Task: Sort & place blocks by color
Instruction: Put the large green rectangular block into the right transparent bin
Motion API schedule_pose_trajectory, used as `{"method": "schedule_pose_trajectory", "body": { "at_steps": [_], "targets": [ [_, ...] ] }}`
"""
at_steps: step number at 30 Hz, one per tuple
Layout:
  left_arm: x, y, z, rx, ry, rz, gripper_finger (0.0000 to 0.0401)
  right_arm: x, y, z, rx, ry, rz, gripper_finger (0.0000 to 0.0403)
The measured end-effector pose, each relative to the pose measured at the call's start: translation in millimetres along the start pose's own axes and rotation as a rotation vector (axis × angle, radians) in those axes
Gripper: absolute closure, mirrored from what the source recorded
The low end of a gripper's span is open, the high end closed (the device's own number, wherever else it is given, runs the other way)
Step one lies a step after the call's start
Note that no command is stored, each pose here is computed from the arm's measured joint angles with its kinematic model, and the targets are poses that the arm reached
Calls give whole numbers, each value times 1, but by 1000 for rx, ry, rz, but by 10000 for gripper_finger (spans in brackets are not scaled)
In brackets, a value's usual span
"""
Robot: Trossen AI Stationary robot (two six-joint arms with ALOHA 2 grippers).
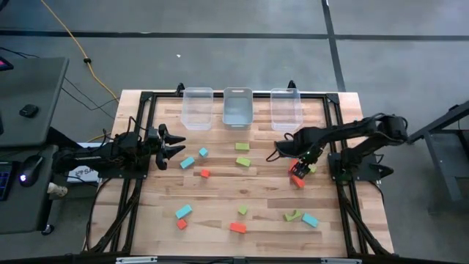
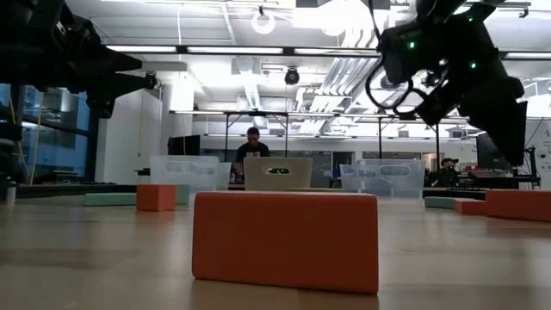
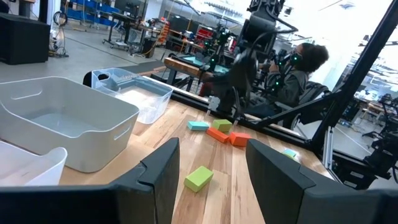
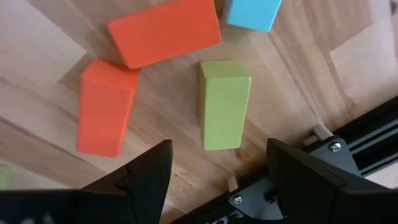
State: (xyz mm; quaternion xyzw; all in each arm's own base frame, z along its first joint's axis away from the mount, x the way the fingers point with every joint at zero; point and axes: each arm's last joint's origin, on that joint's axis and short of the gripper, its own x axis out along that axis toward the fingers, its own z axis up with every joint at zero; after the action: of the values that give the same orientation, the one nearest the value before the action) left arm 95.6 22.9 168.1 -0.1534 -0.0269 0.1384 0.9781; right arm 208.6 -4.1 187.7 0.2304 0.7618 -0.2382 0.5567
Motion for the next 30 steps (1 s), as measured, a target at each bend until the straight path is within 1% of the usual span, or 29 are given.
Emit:
{"method": "schedule_pose_trajectory", "body": {
  "at_steps": [4, 7, 13, 16, 20, 30],
  "targets": [
    [0, 0, 0, 0, 0, 0, 239, 9, 4, 6, 6, 36, -35, 151],
    [0, 0, 0, 0, 0, 0, 239, 14, 5, 10, -17, 52, -57, 151],
    [0, 0, 0, 0, 0, 0, 239, 23, 9, 19, -58, 99, -24, 151],
    [0, 0, 0, 0, 0, 0, 239, 26, 10, 22, -76, 108, -36, 151],
    [0, 0, 0, 0, 0, 0, 239, 27, 10, 22, -76, 101, -56, 151],
    [0, 0, 0, 0, 1, 0, 239, 27, 5, 28, -49, 88, -35, 151]
  ]
}}
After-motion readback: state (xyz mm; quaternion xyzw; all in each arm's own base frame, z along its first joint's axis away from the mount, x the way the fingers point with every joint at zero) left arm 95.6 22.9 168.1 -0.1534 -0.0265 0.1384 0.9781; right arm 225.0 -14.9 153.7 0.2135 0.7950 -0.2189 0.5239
